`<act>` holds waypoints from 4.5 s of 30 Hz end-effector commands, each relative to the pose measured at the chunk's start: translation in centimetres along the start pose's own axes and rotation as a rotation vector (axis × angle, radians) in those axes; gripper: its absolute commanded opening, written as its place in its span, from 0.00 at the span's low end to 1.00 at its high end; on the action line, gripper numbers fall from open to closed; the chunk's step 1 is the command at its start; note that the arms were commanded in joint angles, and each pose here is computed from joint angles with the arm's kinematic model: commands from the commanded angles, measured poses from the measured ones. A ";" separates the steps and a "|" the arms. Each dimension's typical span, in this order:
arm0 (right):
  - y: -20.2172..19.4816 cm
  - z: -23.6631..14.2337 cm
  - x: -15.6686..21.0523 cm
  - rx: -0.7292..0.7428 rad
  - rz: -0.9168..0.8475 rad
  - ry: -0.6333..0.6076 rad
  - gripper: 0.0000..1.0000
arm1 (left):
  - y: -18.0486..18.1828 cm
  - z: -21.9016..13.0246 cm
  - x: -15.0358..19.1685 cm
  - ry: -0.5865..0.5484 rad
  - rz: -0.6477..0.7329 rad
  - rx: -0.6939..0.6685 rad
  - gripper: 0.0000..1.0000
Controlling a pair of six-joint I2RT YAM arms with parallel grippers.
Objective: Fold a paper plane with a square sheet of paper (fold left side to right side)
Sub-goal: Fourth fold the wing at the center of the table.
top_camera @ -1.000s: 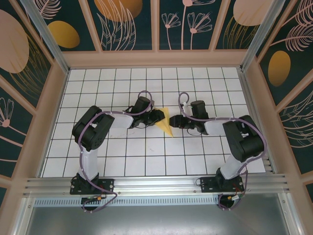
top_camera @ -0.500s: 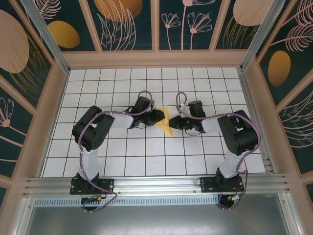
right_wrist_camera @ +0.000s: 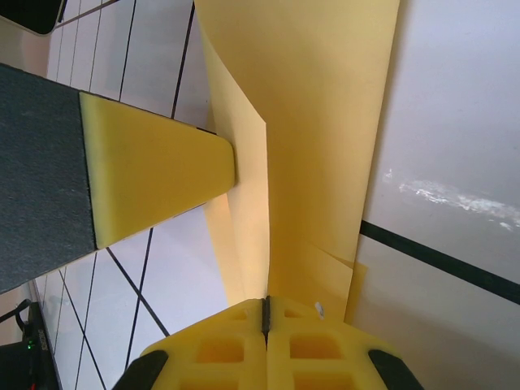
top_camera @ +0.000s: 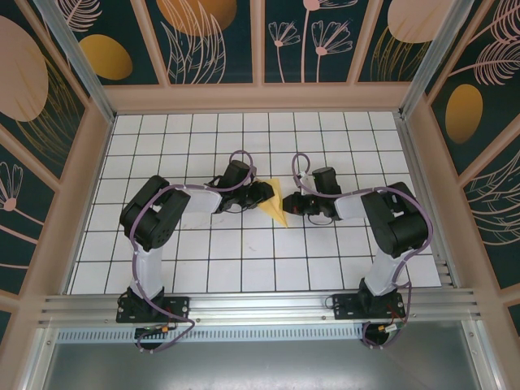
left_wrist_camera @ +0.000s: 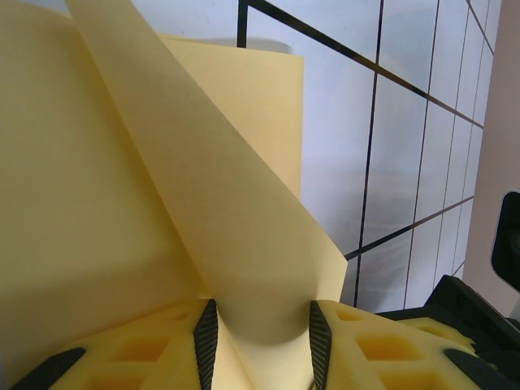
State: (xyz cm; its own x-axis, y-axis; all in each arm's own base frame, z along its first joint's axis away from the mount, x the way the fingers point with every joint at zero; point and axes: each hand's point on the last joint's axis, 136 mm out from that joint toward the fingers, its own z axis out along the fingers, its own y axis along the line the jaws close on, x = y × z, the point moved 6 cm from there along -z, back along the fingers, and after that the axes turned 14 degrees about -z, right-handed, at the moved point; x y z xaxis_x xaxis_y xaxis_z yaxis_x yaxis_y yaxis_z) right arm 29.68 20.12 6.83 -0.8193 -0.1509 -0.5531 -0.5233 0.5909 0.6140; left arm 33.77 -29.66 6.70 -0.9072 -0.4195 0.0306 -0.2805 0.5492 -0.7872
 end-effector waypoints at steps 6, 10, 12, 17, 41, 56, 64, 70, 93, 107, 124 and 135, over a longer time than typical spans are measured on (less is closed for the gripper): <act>-1.0 0.0 -0.2 0.040 -0.002 0.008 0.05 | 1.1 0.4 0.2 0.005 0.001 -0.059 0.39; -1.2 -0.2 -0.1 0.046 0.006 0.009 0.06 | 1.1 0.4 0.2 0.005 0.001 -0.059 0.39; -1.2 -0.1 0.0 0.044 0.007 0.011 0.06 | 1.2 0.4 0.2 0.005 -0.001 -0.060 0.39; -1.4 0.1 0.1 0.041 0.012 0.023 0.06 | 1.2 0.4 0.3 0.005 0.000 -0.060 0.39; -2.5 1.9 2.0 0.106 0.049 0.152 0.06 | -0.6 -1.0 0.1 -0.015 0.056 -0.052 0.43; -3.1 2.0 3.1 0.162 0.074 0.195 0.05 | -3.9 -0.5 0.5 0.067 0.127 0.019 0.31; -3.2 2.0 3.2 0.164 0.076 0.200 0.05 | -2.6 1.8 -0.4 0.076 0.127 -0.035 0.31; -3.3 1.8 3.3 0.181 0.070 0.209 0.05 | -0.5 2.3 -1.2 0.033 0.117 -0.129 0.32; 3.9 -1.7 -0.1 -0.028 0.001 0.084 0.30 | 3.7 2.8 -0.1 0.044 0.060 -0.193 0.30; 2.1 0.9 1.9 0.010 0.078 0.168 0.27 | 3.8 2.6 0.0 0.037 0.061 -0.196 0.29; 0.6 -0.3 6.5 0.139 0.169 0.317 0.26 | 4.0 2.6 -0.1 0.026 0.059 -0.210 0.29; 1.2 -3.7 10.0 0.181 0.242 0.364 0.19 | 3.9 2.6 -0.2 0.025 0.064 -0.208 0.30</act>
State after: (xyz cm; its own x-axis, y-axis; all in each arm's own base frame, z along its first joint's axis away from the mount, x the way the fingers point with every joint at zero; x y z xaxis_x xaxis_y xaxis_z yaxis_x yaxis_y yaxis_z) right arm 23.45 18.89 6.02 -0.9082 -0.2325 -0.3480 -0.4075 0.6809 0.6086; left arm 35.19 -31.31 6.23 -0.9432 -0.3288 -0.0479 -0.1799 0.6264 -0.7585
